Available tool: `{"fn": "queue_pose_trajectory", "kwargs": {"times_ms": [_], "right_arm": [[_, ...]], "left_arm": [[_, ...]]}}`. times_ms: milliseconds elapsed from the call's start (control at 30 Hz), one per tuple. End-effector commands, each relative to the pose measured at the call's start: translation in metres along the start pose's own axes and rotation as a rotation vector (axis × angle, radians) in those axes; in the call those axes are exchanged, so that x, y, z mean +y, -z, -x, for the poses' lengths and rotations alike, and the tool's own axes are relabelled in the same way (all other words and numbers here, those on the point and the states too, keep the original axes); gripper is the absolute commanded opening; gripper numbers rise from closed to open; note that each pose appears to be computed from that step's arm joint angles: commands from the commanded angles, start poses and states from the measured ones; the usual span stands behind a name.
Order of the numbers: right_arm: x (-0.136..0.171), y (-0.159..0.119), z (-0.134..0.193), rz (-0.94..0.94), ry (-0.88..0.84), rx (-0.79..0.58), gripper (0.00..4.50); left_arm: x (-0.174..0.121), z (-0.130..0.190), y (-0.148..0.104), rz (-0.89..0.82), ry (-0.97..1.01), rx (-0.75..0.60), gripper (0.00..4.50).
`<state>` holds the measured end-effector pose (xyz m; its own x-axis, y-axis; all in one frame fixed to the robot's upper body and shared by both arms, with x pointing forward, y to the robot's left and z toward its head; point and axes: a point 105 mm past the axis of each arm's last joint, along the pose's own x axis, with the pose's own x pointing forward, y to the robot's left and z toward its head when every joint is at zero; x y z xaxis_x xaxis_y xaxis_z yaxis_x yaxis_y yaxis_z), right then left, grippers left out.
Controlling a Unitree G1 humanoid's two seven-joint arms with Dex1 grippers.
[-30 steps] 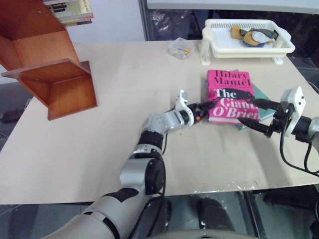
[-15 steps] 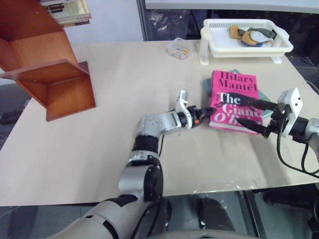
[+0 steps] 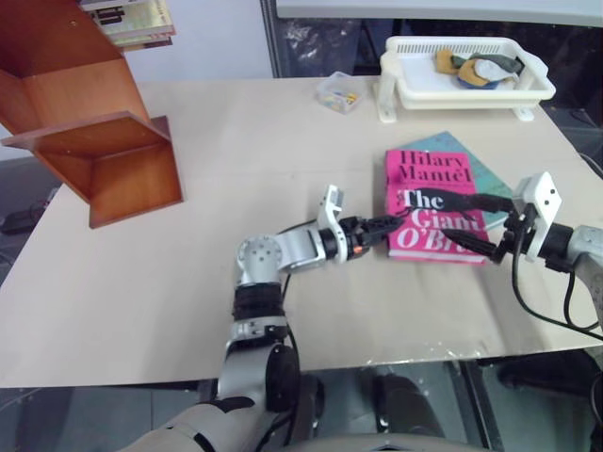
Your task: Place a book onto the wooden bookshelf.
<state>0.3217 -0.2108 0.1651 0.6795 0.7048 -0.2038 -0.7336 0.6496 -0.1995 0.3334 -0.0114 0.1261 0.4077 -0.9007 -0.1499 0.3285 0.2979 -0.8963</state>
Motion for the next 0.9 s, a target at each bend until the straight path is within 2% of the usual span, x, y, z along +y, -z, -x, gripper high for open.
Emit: {"fn": "queue_pose_trajectory", "kwargs": {"times_ms": [33, 167, 333, 467, 567, 900], "right_arm": [[-0.009, -0.002, -0.005, 0.039, 0.028, 0.005, 4.5], [-0.01, -0.007, 0.001, 0.056, 0.01, -0.001, 4.5], [0.01, -0.023, 0.016, 0.072, -0.108, -0.03, 4.5], [0.025, -0.014, 0.021, 0.164, -0.171, 0.043, 4.5], [0.031, 0.003, 0.025, 0.216, -0.195, 0.146, 4.5], [-0.011, 0.027, 0.037, 0.35, -0.027, 0.306, 4.5]], "left_arm": [[-0.022, -0.012, 0.007, 0.016, 0.108, 0.012, 3.14], [-0.028, -0.015, 0.011, 0.012, 0.133, 0.029, 3.14], [-0.033, -0.02, 0.012, 0.012, 0.15, 0.034, 3.14], [-0.035, -0.022, 0.014, 0.014, 0.161, 0.042, 3.14], [-0.035, -0.023, 0.015, 0.013, 0.166, 0.047, 3.14], [-0.035, -0.022, 0.014, 0.011, 0.17, 0.049, 3.14]]}}
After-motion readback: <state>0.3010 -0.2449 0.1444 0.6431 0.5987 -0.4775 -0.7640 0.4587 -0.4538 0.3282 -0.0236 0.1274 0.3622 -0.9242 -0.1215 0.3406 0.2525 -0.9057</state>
